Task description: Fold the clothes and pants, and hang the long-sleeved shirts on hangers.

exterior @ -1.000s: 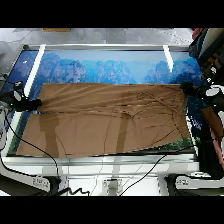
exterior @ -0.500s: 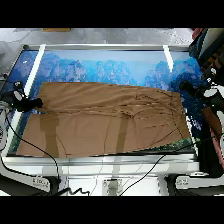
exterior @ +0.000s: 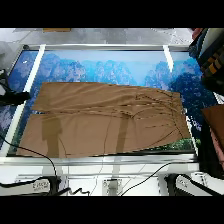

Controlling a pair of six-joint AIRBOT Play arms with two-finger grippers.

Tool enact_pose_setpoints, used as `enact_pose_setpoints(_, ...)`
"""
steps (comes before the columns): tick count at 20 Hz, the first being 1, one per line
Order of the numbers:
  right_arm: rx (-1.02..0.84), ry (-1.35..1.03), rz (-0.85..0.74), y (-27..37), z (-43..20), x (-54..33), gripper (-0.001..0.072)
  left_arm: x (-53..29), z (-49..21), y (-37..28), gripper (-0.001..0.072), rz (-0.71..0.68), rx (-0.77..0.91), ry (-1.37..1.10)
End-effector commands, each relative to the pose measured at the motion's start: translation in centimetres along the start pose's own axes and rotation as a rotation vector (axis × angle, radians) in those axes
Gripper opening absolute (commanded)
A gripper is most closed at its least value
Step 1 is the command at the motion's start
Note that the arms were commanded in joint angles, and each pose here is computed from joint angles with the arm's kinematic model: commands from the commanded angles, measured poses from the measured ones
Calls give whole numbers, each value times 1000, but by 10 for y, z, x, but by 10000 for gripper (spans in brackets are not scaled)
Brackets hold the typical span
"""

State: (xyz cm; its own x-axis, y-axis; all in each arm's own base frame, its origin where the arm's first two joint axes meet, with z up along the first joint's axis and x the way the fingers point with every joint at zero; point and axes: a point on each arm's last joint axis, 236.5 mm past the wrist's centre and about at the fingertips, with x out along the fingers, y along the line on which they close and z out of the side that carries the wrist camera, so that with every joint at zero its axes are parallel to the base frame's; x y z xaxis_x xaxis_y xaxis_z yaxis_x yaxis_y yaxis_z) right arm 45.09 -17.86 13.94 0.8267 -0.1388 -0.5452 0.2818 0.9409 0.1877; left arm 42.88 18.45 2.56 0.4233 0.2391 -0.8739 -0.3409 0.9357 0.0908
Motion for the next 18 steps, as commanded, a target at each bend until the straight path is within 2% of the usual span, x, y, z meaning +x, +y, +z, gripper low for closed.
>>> enact_pose_setpoints(1, 23, 69, -14, -9, -8, -70, 31, -41, -37, -14, 13, -67, -39, 137)
enact_pose_setpoints(3, 69, 212, -11, -9, -42, -98, 31, -53, -49, -38, 12, -151, -4, 175)
enact_pose_setpoints(5, 119, 445, 2, -6, -102, -122, 30, -68, -48, -61, 12, -231, 0, 126)
enact_pose_setpoints(8, 205, 640, -54, -18, -181, -147, 29, -86, -68, -72, 12, -254, 93, 109)
enact_pose_setpoints(12, 282, 641, -65, -17, -251, -163, 29, -91, -85, -71, 12, -250, 97, 83)
enact_pose_setpoints(15, 373, 538, -73, -13, -273, -156, 36, -88, -88, -71, 12, -252, 124, 86)
enact_pose_setpoints(16, 449, 498, -100, -16, -274, -151, 182, -86, -87, -71, 12, -250, 125, 78)
enact_pose_setpoints(17, 545, 474, -132, -19, -277, -146, 442, -85, -86, -71, 12, -249, 123, 69)
enact_pose_setpoints(18, 637, 468, -159, -22, -281, -142, 493, -84, -83, -71, 12, -247, 122, 58)
